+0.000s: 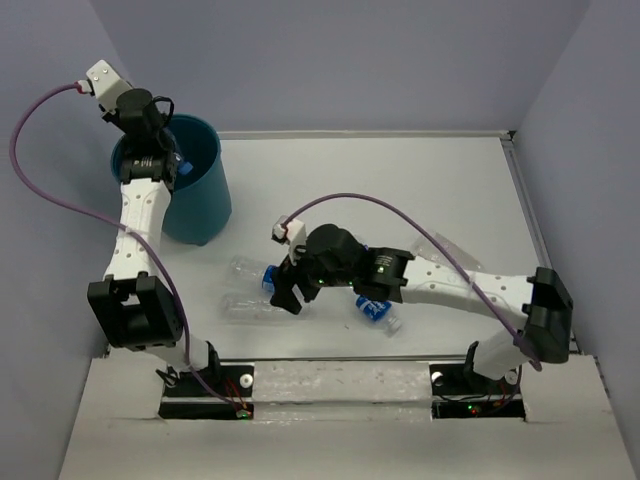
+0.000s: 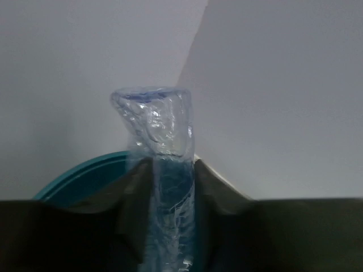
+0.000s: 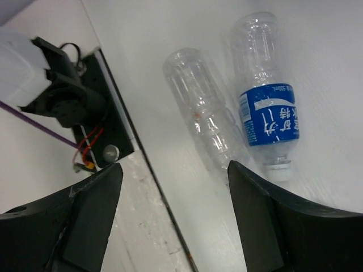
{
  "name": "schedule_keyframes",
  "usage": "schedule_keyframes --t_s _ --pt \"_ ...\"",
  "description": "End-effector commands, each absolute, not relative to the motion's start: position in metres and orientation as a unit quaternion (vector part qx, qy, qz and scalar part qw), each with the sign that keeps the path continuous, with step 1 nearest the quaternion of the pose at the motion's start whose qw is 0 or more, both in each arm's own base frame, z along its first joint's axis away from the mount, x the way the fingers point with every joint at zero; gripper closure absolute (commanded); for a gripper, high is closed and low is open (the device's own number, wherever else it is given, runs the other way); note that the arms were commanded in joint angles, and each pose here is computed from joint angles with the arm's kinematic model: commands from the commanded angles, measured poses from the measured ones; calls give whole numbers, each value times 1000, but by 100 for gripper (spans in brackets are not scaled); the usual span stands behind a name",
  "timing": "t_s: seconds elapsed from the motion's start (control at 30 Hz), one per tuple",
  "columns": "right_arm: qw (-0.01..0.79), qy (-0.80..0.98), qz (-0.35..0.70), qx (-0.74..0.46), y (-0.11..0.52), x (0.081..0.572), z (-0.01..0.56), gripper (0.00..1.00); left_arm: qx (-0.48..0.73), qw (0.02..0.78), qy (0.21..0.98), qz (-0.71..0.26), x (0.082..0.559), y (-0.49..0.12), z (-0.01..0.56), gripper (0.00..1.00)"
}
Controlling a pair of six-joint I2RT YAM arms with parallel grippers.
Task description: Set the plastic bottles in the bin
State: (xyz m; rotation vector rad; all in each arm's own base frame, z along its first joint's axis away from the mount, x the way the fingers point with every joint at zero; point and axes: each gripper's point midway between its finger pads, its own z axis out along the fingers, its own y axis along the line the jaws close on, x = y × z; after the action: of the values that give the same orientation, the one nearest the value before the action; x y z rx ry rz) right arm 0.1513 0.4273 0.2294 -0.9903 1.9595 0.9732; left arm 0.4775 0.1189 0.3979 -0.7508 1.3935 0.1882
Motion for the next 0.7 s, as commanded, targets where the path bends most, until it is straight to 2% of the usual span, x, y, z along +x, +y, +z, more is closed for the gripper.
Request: schedule_keyframes --t_s 0.0,0.07,0.1,0.13,0.2,0.3,0.37,0.43,0.53,0.6,0.67 --pt "372 745 331 -443 452 167 220 18 -338 759 554 58 453 119 460 34" --pt "367 736 326 -466 464 162 214 16 -322 766 556 30 449 108 466 7" --pt "373 731 328 -468 472 165 222 15 -327 762 559 5 450 102 461 3" --pt "359 734 312 -485 479 163 203 15 -312 769 558 -27 443 90 470 1" --pt "358 737 287 -496 490 164 187 15 -290 777 551 -88 430 68 480 1" --pt "349 733 271 -517 497 155 168 17 -279 777 549 -130 413 52 482 1" --pt "355 731 235 -533 497 161 150 23 -265 781 541 -162 390 35 489 1" --pt "356 734 223 -534 499 166 142 24 -253 779 541 -192 372 21 489 1" --pt "361 736 206 -534 503 173 134 24 -181 753 550 -313 322 -33 484 2" --pt "357 737 205 -536 504 173 129 23 -163 731 574 -331 311 -48 454 2" --pt "353 738 202 -539 504 172 123 23 -146 739 573 -324 286 -50 449 2"
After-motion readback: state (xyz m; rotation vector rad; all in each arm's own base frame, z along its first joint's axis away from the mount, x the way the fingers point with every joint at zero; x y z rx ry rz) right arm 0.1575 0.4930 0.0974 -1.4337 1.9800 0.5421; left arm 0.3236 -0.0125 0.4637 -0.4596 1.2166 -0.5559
